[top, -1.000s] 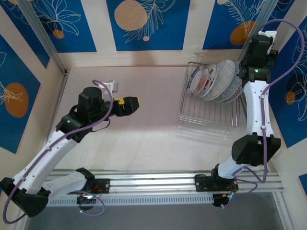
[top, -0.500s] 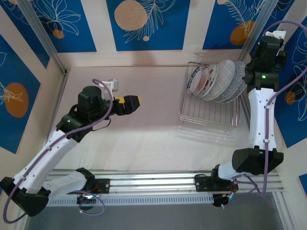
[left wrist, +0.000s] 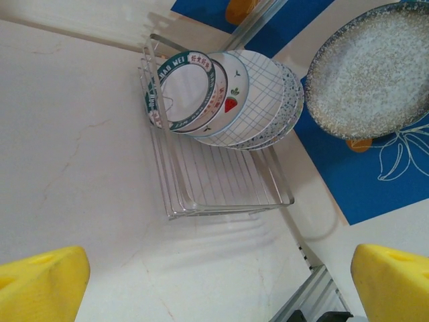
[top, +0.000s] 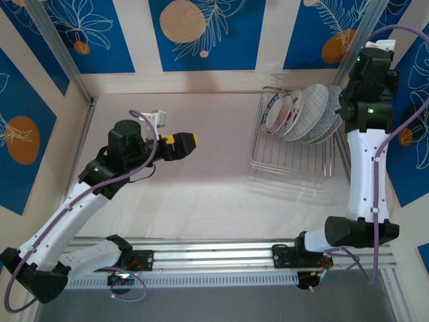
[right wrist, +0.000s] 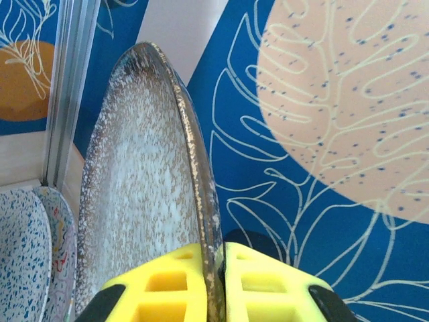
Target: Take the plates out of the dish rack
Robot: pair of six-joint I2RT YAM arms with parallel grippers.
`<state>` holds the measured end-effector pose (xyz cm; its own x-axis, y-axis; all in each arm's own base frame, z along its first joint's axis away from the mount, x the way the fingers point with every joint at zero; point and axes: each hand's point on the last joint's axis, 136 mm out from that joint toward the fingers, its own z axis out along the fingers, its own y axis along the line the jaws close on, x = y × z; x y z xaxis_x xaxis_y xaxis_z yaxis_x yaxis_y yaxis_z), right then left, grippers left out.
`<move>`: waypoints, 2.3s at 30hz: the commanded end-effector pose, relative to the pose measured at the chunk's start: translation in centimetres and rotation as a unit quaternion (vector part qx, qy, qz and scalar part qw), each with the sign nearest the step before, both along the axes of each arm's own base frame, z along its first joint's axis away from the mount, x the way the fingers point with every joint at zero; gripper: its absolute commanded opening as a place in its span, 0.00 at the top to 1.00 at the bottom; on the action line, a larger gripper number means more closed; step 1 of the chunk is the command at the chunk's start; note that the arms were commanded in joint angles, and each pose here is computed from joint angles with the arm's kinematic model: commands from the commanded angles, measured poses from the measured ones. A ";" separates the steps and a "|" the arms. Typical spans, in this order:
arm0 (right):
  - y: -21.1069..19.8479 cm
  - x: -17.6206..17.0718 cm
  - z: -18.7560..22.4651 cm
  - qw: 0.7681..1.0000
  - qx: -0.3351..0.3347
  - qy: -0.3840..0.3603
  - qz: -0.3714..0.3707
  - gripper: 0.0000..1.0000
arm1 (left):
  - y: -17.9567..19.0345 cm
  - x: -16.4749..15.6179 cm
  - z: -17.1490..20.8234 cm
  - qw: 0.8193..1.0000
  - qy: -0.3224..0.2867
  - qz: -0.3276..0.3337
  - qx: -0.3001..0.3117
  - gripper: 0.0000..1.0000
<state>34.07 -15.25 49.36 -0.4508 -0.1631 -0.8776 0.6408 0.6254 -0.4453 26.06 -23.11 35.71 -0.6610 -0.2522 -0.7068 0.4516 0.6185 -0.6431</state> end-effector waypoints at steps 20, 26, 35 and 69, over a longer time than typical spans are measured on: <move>7.8 -7.1 13.5 0.977 0.010 -0.199 0.076 1.00 | -3.4 1.0 -1.5 0.994 0.060 -0.052 -0.082 0.01; 13.8 -4.7 11.9 0.968 0.060 -0.180 0.164 1.00 | -4.3 1.8 -3.0 0.988 0.097 -0.051 -0.107 0.02; 23.4 -2.1 6.9 0.936 0.175 -0.131 0.275 1.00 | -5.3 3.3 -4.7 0.979 0.127 -0.040 -0.153 0.03; 33.6 2.3 -3.7 0.819 0.444 0.031 0.362 1.00 | -6.9 11.2 -10.3 0.902 0.206 -0.089 -0.368 0.43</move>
<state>35.85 16.97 39.64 -0.6992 0.1087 -0.7066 0.0211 0.9911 0.1316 37.92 -29.76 22.79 -0.8835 -0.4675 -0.0297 0.0578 -0.0459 -0.9973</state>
